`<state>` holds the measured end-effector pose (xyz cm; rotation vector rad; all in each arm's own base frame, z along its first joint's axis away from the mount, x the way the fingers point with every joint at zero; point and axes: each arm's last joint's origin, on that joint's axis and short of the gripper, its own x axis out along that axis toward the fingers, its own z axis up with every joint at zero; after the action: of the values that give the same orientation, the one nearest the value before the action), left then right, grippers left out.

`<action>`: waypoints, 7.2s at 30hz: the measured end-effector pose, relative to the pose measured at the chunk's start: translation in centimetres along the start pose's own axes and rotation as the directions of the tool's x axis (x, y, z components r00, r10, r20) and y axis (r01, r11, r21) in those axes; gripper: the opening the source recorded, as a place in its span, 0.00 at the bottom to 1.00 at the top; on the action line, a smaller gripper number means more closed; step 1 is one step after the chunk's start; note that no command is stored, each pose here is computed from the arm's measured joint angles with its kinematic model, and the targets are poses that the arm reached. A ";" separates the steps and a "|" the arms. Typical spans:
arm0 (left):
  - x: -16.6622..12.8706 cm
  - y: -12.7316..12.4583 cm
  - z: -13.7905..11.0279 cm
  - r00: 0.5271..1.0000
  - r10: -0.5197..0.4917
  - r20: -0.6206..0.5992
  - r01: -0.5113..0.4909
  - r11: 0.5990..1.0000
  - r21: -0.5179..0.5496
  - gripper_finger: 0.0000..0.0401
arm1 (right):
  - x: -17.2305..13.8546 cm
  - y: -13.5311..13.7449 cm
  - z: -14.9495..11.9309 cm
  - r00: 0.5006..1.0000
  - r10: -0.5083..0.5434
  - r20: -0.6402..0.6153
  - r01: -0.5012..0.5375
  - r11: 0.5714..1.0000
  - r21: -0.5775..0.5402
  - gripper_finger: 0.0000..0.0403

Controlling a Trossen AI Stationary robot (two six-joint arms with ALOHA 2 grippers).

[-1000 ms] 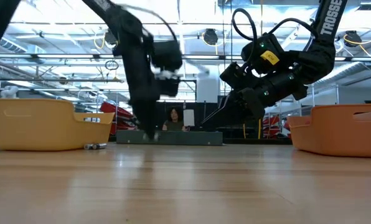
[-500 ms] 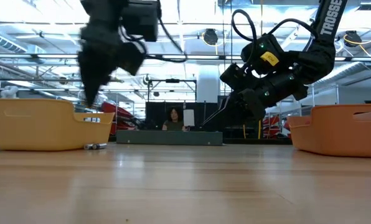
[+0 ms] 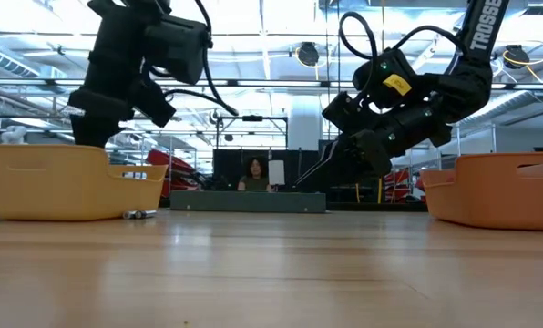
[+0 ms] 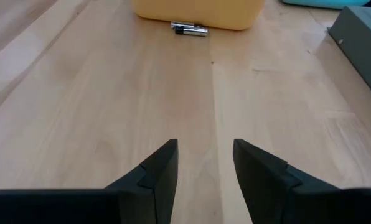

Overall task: Sort batteries
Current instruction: Put the white battery into the yellow bin

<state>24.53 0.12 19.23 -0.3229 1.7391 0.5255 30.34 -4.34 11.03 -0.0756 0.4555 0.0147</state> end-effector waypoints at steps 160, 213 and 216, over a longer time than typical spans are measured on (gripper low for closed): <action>-1.6 -3.1 5.8 0.861 -0.006 0.509 -0.191 0.923 0.334 0.12 | 5.4 -9.4 2.3 0.944 -0.208 -0.254 0.249 0.959 0.139 0.28; -4.1 -4.3 2.8 0.749 -0.105 0.654 -0.142 0.939 0.313 0.12 | 5.6 -10.8 7.8 0.872 -0.176 -0.456 0.048 0.959 -0.279 0.45; -3.5 -5.2 2.6 0.714 -0.142 0.686 -0.158 0.921 0.356 0.12 | 5.2 -11.7 7.9 0.860 -0.182 -0.476 0.040 0.956 -0.292 0.43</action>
<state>30.04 -3.22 21.29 0.1741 1.0437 0.2342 38.84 -15.40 16.67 -0.3862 0.9702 -0.0594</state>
